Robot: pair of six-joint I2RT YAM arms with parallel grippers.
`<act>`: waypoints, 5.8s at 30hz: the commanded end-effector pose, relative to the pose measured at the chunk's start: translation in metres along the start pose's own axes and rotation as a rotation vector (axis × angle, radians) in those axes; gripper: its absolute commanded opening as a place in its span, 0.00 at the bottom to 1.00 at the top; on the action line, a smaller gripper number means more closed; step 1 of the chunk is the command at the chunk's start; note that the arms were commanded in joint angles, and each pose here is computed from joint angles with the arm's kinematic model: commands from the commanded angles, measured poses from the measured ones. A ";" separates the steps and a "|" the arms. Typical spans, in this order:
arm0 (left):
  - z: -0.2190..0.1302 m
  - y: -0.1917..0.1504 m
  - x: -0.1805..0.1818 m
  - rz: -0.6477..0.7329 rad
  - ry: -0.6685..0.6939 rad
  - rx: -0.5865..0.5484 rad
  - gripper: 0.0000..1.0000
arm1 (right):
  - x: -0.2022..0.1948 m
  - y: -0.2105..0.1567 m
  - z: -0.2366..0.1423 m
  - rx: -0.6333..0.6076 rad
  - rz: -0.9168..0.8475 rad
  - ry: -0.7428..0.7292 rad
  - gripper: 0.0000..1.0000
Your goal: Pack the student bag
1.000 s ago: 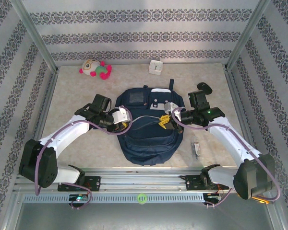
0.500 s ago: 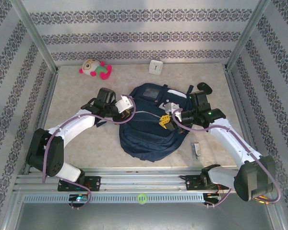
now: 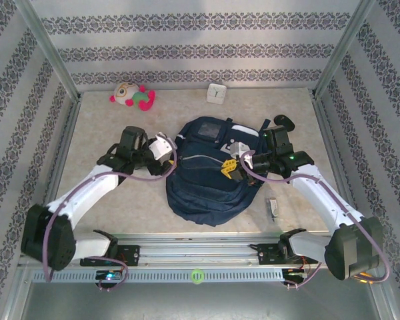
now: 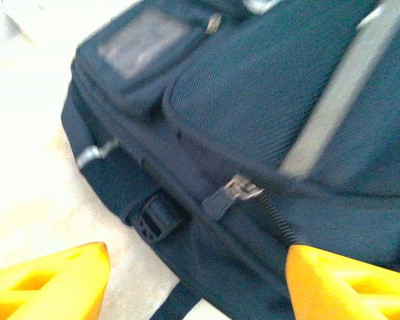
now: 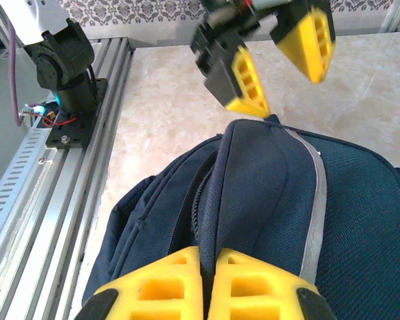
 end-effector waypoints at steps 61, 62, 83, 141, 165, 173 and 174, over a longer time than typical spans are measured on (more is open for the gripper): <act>-0.027 0.011 -0.006 -0.272 0.448 0.231 0.00 | -0.177 -0.023 0.074 -0.351 1.152 -0.478 0.53; -0.028 0.010 -0.003 -0.283 0.460 0.235 0.00 | -0.178 -0.020 0.071 -0.355 1.142 -0.486 0.54; -0.020 0.007 0.007 -0.332 0.467 0.226 0.00 | -0.045 -0.166 -0.102 0.183 1.586 -1.215 0.76; -0.012 0.012 0.006 -0.354 0.433 0.175 0.02 | -0.059 -0.175 -0.076 0.569 1.574 -1.177 0.73; -0.012 0.014 0.002 -0.377 0.406 0.154 0.02 | -0.055 -0.202 -0.057 0.704 1.523 -1.128 0.42; -0.016 0.028 0.002 -0.396 0.372 0.102 0.02 | -0.048 -0.140 -0.050 0.270 1.470 -0.984 0.35; -0.017 0.029 0.003 -0.400 0.373 0.089 0.02 | -0.046 -0.129 -0.045 0.207 1.470 -0.936 0.35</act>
Point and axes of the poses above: each hand's point on the last joint's axis, 136 mm out from that joint toward the fingers, its own z axis out along the fingers, its own x axis along the line the jaws close on, y = z × x, the point moved 5 cm from there along -z, back along the fingers, and after that the axes turned 9 degrees about z, right-handed, at the moved point
